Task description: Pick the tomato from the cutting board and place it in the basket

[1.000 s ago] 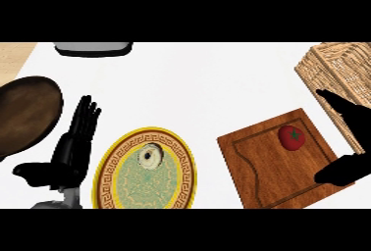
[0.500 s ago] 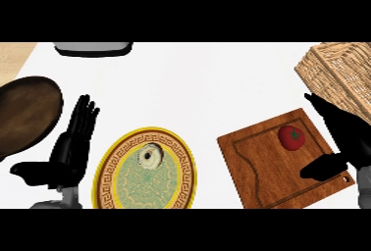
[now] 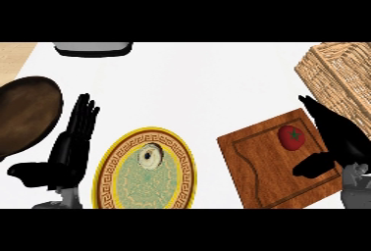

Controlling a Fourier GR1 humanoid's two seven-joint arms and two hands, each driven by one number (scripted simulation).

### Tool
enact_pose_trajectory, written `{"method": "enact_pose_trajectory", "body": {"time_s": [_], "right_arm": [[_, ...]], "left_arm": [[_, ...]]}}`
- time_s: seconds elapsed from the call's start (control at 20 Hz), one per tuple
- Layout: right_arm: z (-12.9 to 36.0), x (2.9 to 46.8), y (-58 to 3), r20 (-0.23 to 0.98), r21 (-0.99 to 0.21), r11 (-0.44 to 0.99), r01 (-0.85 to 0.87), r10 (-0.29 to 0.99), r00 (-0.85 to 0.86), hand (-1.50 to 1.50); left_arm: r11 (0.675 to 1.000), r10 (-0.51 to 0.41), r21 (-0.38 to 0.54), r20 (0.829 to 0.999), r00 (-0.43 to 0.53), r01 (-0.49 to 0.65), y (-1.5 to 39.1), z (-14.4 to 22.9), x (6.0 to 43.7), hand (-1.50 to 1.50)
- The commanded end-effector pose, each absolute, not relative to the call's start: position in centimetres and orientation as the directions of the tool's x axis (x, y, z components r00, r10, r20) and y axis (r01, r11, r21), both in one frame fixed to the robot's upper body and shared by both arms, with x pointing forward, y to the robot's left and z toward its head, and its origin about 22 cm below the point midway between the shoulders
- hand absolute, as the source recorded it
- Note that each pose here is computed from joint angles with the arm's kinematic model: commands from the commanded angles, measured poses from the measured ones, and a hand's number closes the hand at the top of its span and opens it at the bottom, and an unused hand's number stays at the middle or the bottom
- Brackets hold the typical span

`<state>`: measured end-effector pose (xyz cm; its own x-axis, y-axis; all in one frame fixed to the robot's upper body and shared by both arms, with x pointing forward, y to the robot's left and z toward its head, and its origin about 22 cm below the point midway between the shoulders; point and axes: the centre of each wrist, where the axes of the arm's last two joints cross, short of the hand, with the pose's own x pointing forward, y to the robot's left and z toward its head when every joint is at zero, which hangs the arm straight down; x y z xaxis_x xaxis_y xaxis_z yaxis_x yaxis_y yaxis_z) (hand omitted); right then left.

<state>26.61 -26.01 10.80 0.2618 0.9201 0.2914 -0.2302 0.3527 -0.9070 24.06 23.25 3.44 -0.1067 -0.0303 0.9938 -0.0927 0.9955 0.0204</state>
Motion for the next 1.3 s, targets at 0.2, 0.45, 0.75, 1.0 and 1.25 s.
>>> {"method": "enact_pose_trajectory", "body": {"time_s": [0.2, 0.45, 0.75, 1.0, 1.25], "right_arm": [[9.2, 28.4, -27.3, 0.257, -0.892, 0.343, -0.294, 0.921, 0.293, -1.50], [7.8, 29.4, -27.8, 0.268, -0.889, 0.354, -0.291, 0.916, 0.298, -1.50], [8.4, 31.1, -27.5, 0.287, -0.882, 0.369, -0.293, 0.914, 0.288, -1.50], [5.5, 27.6, -27.8, 0.290, -0.877, 0.372, -0.305, 0.914, 0.283, -1.50], [3.3, 28.3, -27.5, 0.275, -0.880, 0.360, -0.309, 0.918, 0.286, -1.50]], "left_arm": [[0.997, -0.018, 0.010, 0.996, -0.093, -0.079, 22.4, 2.3, 23.5, 0.00], [0.996, -0.032, 0.021, 0.993, -0.118, -0.091, 24.1, 2.5, 25.0, 0.00], [0.997, -0.040, 0.033, 0.994, -0.100, -0.073, 22.3, 3.1, 25.2, 0.00], [0.995, -0.024, 0.013, 0.994, -0.108, -0.102, 24.0, 4.5, 24.3, 0.00], [0.997, -0.013, 0.006, 0.996, -0.084, -0.079, 24.8, 3.1, 23.3, 0.00]]}}
